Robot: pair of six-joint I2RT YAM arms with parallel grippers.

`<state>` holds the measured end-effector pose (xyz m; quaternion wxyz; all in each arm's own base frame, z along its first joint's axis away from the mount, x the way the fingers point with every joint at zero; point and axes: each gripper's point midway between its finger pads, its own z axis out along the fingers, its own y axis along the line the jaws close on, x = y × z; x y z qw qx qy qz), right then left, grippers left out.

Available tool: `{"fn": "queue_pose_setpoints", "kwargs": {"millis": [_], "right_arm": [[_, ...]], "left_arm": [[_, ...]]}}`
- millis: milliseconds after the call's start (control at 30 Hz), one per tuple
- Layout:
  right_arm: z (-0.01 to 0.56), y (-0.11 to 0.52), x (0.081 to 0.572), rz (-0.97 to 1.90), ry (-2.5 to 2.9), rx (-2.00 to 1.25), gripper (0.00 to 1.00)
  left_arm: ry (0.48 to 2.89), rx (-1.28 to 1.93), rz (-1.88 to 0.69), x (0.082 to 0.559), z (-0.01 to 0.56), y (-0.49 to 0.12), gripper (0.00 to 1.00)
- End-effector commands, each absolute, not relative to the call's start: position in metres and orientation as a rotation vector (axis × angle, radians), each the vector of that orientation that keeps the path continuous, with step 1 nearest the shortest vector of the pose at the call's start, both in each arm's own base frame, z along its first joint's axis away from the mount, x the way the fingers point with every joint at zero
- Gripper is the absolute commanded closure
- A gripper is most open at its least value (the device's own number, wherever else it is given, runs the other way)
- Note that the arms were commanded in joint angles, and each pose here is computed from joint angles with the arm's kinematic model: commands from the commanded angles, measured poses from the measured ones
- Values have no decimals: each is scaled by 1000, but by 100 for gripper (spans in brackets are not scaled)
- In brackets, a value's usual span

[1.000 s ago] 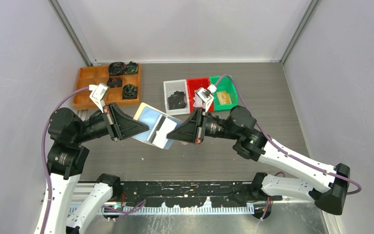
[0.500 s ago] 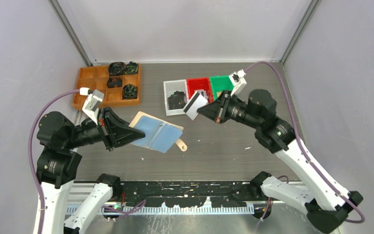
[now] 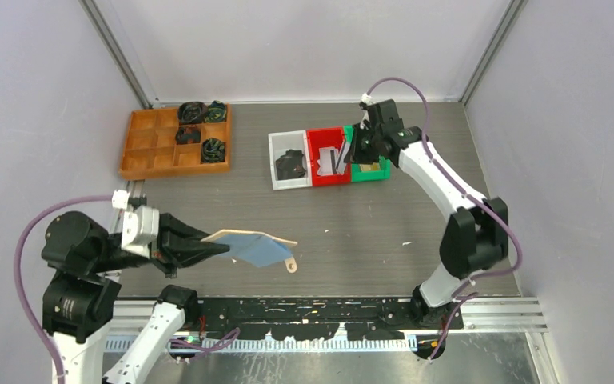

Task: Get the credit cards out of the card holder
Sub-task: Place the credit card in the storage box.

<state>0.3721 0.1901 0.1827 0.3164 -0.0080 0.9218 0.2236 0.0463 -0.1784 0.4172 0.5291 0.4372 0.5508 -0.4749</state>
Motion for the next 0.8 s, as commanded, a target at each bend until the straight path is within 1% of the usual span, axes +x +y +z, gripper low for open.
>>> {"fn": "queue_pose_setpoints", "kwargs": {"millis": [0, 200, 400, 500, 700, 733, 767], "right_arm": [[197, 194, 412, 517, 2394, -144, 99], [176, 202, 439, 513, 2453, -173, 99], [173, 204, 457, 501, 2455, -187, 99], [164, 209, 463, 511, 2481, -199, 99], [154, 230, 463, 654, 2518, -226, 99], [150, 233, 461, 678, 2529, -225, 98], [146, 234, 461, 683, 2539, -215, 94]], "left_arm": [[1091, 1199, -873, 48, 417, -172, 100], [975, 1256, -654, 58, 409, -165, 99], [959, 1270, -610, 63, 401, -164, 99], [926, 1276, -559, 66, 399, -163, 96], [869, 1251, -519, 67, 408, -162, 94], [857, 1243, -519, 67, 410, -162, 92], [838, 1240, -511, 67, 411, -163, 91]]}}
